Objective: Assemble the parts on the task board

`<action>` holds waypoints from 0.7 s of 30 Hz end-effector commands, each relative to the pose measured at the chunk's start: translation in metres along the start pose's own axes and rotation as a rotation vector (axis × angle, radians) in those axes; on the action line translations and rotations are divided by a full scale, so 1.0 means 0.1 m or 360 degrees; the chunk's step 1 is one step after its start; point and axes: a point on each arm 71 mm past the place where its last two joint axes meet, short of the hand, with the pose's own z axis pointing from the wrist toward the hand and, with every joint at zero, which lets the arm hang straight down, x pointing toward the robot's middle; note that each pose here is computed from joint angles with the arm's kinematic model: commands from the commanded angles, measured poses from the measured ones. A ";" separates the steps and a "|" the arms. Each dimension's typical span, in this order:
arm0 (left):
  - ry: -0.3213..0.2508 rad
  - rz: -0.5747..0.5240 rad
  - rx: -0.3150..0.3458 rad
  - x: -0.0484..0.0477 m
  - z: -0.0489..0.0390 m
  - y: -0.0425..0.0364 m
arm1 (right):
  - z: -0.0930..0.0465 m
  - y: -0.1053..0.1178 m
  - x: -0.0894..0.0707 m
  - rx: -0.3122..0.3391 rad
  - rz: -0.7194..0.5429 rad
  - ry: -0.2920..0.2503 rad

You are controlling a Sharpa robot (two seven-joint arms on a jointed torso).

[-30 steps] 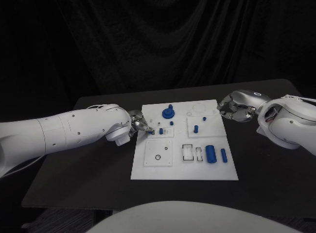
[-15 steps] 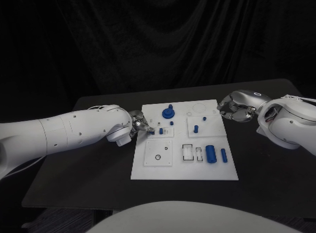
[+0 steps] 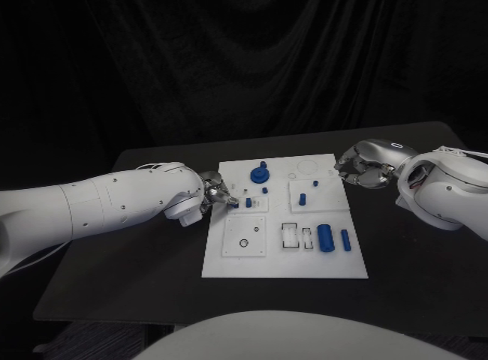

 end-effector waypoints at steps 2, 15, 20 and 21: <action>0.0059 0.0008 0.0018 0.061 0.004 -0.007 | 0.00 -0.01 0.02 0.0028 -0.0002 0.0015; 0.0055 0.0006 0.0027 0.052 0.005 0.000 | -0.01 -0.02 0.03 0.0035 -0.0002 0.0027; 0.0060 0.0008 0.0030 0.053 0.008 -0.003 | 0.00 -0.01 0.04 0.0035 -0.0002 0.0031; 0.0061 0.0009 0.0032 0.054 0.010 -0.005 | 0.00 -0.01 0.04 0.0035 -0.0002 0.0032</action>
